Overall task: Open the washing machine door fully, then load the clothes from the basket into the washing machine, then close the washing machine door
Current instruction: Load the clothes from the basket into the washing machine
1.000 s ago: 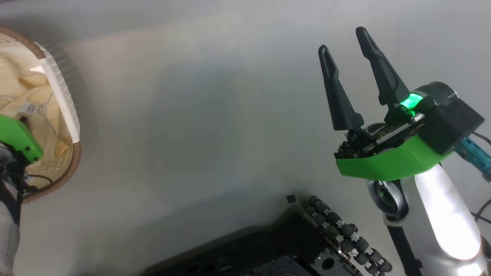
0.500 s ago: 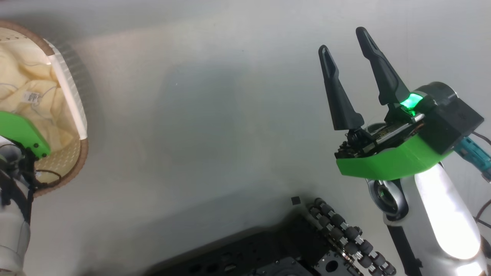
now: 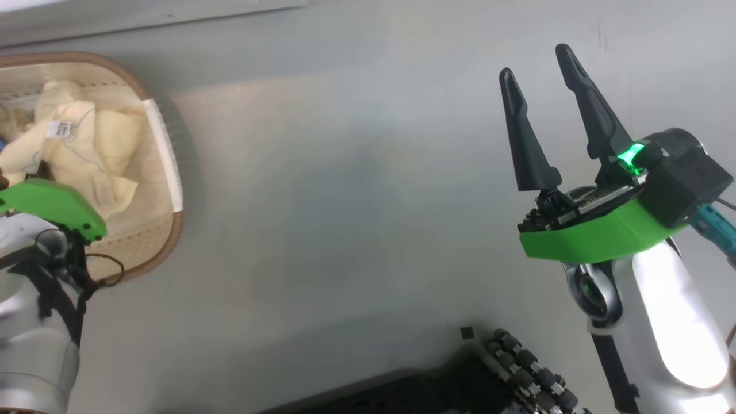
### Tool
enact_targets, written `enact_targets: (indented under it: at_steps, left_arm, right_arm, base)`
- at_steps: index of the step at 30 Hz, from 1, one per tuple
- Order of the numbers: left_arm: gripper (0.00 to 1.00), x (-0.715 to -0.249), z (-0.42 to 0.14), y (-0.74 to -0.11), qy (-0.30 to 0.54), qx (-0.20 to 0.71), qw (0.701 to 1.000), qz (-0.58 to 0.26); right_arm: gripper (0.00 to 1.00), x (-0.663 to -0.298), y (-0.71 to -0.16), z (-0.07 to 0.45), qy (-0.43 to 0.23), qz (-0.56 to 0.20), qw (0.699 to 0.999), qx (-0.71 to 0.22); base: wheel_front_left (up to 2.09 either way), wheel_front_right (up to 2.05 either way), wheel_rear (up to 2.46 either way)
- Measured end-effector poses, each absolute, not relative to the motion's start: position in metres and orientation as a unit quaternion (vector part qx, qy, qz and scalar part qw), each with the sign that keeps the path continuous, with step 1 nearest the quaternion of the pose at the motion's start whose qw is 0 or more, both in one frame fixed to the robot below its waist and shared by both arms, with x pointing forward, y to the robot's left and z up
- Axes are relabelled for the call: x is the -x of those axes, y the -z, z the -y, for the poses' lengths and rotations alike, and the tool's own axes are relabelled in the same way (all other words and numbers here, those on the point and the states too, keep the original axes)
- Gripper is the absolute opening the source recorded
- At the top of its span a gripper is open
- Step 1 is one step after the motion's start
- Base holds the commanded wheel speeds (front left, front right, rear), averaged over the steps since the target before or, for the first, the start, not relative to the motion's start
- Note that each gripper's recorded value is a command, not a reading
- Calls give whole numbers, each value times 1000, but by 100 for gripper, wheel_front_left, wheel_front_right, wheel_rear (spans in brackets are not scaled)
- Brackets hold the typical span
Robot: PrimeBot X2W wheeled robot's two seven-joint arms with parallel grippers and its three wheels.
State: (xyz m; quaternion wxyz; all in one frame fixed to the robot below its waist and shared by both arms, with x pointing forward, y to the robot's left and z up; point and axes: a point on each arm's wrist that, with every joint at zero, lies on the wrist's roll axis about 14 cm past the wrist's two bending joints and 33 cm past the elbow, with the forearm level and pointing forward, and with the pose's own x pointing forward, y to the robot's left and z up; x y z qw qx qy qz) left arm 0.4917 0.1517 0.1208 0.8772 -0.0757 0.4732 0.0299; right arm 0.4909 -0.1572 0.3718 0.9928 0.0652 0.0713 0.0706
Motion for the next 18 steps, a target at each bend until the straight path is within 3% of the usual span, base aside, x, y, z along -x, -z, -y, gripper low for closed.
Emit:
enact_targets:
  at_steps: [18]
  left_arm:
    - [0, -512, -174, -246, -41, 72, 947, -309]
  right_arm:
    - [100, -469, -423, 151, -76, -35, 995, -52]
  base:
    - [0, 0, 0]
